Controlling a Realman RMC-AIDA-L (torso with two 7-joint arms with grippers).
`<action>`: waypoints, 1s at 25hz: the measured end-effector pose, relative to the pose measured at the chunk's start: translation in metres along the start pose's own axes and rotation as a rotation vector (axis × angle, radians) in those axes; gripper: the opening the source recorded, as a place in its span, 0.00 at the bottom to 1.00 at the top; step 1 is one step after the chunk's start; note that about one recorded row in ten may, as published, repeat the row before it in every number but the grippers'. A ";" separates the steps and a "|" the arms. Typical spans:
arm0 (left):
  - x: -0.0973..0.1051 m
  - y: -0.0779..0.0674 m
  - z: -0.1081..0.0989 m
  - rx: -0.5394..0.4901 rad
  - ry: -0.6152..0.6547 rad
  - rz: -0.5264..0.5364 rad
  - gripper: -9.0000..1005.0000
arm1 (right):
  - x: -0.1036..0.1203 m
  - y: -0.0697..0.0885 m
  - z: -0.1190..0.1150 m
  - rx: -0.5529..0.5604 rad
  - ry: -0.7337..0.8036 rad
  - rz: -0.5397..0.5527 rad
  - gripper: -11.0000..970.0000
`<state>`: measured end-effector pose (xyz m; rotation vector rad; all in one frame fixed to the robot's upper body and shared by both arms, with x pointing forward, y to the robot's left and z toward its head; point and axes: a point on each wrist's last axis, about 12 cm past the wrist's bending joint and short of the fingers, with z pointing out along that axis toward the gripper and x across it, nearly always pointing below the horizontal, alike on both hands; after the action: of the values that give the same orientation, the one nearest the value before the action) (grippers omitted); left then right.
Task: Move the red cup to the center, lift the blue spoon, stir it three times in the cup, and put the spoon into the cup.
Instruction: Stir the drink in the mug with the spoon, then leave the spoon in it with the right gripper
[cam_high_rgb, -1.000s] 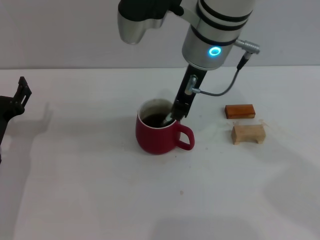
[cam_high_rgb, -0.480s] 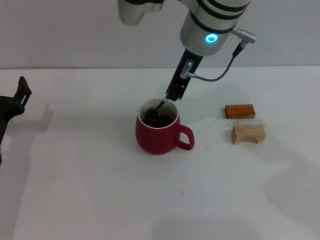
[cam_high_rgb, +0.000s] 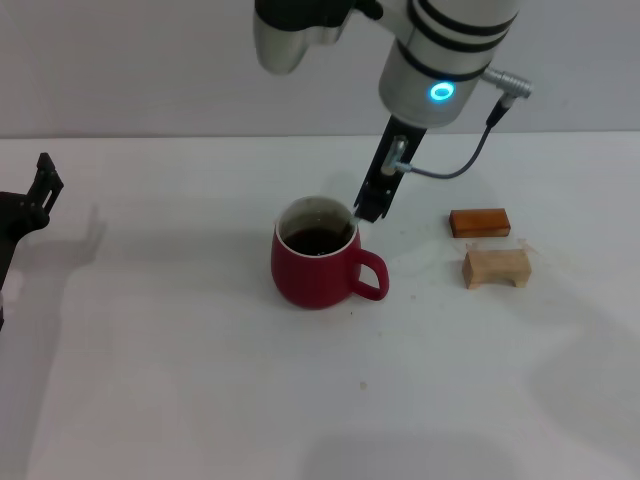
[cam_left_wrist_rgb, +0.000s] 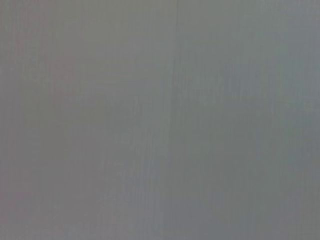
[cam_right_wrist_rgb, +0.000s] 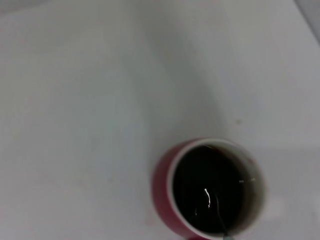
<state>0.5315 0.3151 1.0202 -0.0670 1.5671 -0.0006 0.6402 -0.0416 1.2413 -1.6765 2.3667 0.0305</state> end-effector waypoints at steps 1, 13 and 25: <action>0.000 0.000 0.000 0.000 0.000 0.000 0.82 | 0.000 0.000 0.000 0.000 0.000 0.000 0.18; 0.000 0.000 0.000 -0.002 0.000 -0.001 0.82 | -0.005 0.011 0.004 -0.040 -0.010 -0.024 0.18; 0.000 0.000 0.000 -0.001 -0.001 -0.001 0.82 | -0.009 0.011 0.004 -0.021 -0.021 -0.018 0.21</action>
<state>0.5318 0.3152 1.0203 -0.0684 1.5665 -0.0005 0.6333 -0.0294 1.2382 -1.6987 2.3442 0.0695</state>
